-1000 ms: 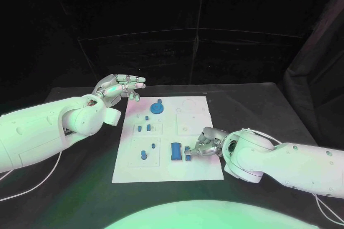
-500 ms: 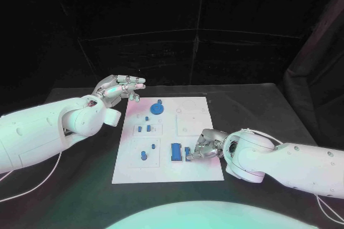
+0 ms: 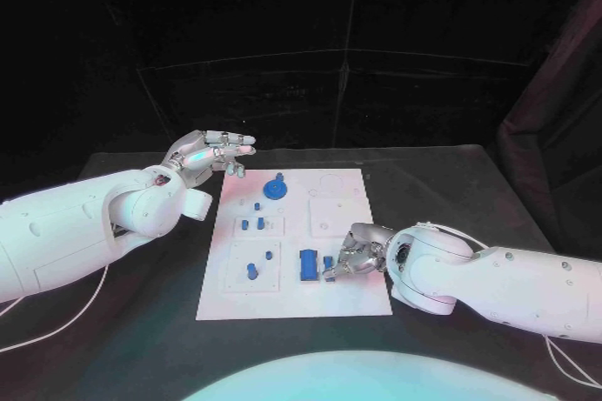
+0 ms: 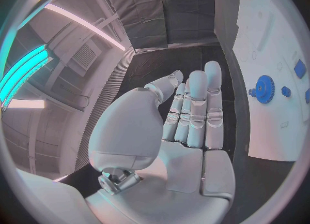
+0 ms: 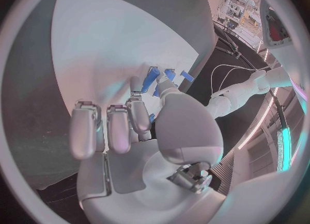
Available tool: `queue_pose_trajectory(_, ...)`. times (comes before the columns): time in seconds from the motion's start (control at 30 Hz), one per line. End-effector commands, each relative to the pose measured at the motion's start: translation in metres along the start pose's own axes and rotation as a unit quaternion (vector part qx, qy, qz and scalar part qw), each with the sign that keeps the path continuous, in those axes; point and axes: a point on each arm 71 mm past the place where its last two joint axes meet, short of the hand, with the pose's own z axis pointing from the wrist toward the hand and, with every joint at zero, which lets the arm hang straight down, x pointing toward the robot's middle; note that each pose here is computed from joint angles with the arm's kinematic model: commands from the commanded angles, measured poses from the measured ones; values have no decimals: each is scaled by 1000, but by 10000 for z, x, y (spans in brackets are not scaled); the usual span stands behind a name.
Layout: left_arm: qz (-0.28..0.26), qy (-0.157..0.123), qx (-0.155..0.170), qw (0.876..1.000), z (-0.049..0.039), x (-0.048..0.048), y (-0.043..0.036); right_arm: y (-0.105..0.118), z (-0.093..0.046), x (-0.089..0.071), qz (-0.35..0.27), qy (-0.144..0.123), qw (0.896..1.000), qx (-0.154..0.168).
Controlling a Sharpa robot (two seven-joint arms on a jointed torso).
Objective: Assemble the parts on the task board
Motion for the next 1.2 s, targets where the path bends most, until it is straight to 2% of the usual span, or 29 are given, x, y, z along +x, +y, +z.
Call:
queue_pose_trajectory(0.03,-3,6,2,1000,4,12,-11,-24,16,-9,-10,-5,1000,2)
queue_pose_trajectory(0.43,-3,5,2,1000,8,7,-9,20,5,-13,-6,-10,1000,-25)
queue_pose_trajectory(0.7,-3,5,1,1000,8,4,-7,44,-70,-1,7,2,999,-51)
queue_pose_trajectory(1.2,-3,5,1,1000,4,1,-7,-86,-62,-15,-6,17,999,-28)
